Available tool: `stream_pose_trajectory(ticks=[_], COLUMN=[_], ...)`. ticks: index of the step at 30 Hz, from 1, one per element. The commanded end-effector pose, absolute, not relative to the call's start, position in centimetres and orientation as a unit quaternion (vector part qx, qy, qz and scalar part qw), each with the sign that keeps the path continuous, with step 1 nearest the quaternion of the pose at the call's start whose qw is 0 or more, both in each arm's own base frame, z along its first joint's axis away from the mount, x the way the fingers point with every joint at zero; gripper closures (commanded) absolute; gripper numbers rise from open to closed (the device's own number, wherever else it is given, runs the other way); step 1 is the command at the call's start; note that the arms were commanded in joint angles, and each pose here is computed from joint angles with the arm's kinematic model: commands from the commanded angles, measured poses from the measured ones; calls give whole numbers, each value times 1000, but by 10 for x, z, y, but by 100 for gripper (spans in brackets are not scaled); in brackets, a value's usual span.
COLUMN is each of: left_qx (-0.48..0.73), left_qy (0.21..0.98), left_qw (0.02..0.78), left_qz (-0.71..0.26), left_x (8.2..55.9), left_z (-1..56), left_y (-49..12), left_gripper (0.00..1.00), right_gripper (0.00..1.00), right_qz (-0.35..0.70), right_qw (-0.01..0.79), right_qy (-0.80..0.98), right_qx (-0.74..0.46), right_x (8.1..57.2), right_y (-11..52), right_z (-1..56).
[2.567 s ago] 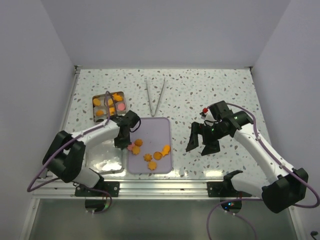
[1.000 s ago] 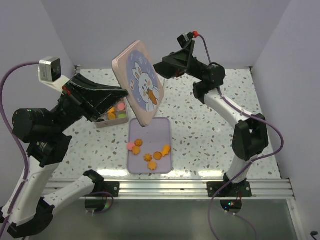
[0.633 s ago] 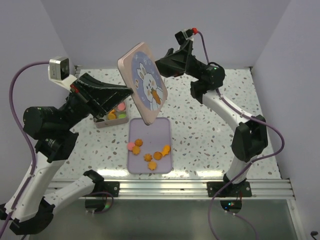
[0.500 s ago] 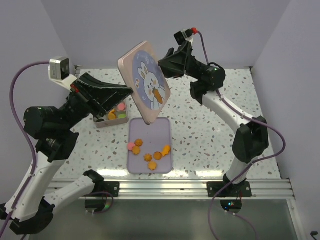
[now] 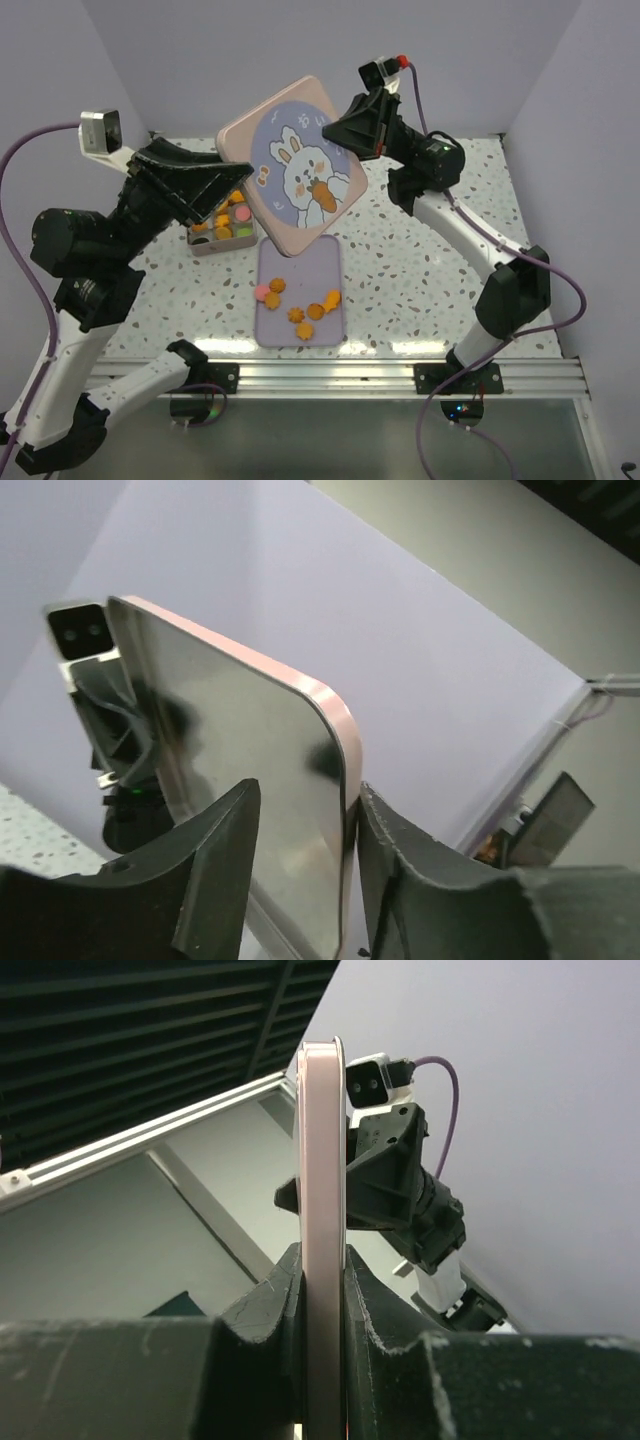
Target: Pack the cookies
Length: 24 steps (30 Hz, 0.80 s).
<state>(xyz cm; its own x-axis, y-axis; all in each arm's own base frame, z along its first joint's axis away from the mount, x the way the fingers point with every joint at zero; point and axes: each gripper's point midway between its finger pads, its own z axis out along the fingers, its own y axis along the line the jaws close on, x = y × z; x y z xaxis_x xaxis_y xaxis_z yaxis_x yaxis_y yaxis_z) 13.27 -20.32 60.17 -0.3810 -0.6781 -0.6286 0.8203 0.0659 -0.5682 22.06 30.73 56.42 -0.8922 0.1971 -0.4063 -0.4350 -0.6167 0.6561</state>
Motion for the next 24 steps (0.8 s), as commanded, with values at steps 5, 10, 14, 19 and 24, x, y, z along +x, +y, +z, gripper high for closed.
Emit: stream_pose_trajectory(ticks=[5,10,14,19,24], left_qx=[-73,-191,-239,-220,-235], left_qy=[644,737,842,882,896], left_qw=[535,522,444,400,367], left_qz=[-542,-385,-194,-119,-88], left_x=[199,224,224,246,285], left_z=[516,458,380,338,298], left_y=[-188,-143,-105,-102,-68], left_gripper=[36,31,27,27,25], right_gripper=[100,100,100,100,100], right_qz=[918,899,833,754,700], right_qw=[72,98,111,140,157], right_qy=[346,401,539,642,689], right_qx=[-180,-149,-60,10,105], right_x=[176,207,258,306,362], right_y=[275,293,332,356,370], right_z=[575,551,497,427,360])
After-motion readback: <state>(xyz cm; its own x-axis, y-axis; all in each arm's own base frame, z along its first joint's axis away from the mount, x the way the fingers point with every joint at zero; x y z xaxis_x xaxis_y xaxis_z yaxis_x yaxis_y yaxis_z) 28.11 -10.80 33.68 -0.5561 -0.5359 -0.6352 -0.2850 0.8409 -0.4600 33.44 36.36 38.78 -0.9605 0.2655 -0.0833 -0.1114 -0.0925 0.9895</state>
